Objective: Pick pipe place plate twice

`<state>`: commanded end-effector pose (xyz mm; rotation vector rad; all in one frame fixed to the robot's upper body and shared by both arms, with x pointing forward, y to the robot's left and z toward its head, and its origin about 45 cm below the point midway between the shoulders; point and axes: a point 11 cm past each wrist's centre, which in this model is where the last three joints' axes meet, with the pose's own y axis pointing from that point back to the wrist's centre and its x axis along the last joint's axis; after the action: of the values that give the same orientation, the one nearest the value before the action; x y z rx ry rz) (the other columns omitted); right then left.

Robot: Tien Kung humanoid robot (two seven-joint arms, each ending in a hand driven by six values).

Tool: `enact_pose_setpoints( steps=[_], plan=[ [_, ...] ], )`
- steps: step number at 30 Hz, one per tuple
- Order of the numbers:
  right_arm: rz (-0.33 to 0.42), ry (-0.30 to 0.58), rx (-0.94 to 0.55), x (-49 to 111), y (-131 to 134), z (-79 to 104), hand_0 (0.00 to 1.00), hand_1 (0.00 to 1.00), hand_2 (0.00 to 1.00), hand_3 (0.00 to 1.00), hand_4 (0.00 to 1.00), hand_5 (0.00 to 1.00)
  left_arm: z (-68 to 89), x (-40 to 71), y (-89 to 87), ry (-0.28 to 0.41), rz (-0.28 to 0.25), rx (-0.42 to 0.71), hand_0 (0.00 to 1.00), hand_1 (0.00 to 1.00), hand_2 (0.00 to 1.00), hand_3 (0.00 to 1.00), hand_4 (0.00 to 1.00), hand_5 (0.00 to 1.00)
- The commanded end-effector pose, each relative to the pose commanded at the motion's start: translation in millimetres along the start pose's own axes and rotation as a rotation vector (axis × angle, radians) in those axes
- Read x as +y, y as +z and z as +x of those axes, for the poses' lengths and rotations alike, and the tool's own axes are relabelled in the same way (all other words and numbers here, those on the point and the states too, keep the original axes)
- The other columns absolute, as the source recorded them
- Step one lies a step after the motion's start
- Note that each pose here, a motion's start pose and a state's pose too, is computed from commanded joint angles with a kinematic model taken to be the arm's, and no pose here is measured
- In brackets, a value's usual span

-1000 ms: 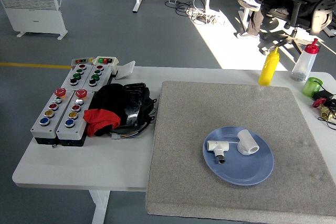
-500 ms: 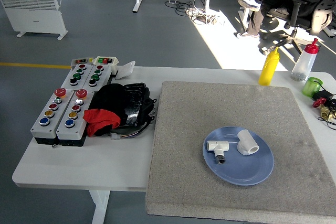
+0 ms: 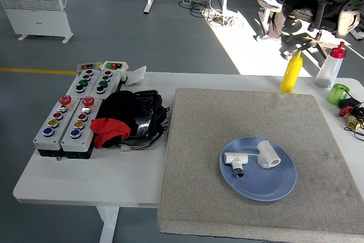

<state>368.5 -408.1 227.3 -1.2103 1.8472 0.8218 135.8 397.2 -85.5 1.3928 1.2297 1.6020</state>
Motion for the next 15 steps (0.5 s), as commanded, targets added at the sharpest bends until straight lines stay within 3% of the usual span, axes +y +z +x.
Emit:
enact_pose_setpoints(
  steps=[15],
  plan=[
    [-0.006,0.004,0.0,1.3,3.5,2.6,0.779,0.709,0.711,0.673,0.456,0.416,1.6,-1.8,-5.4,0.004,0.014,-0.007,0.681,0.673,0.709,0.65,0.365,0.998]
  ],
)
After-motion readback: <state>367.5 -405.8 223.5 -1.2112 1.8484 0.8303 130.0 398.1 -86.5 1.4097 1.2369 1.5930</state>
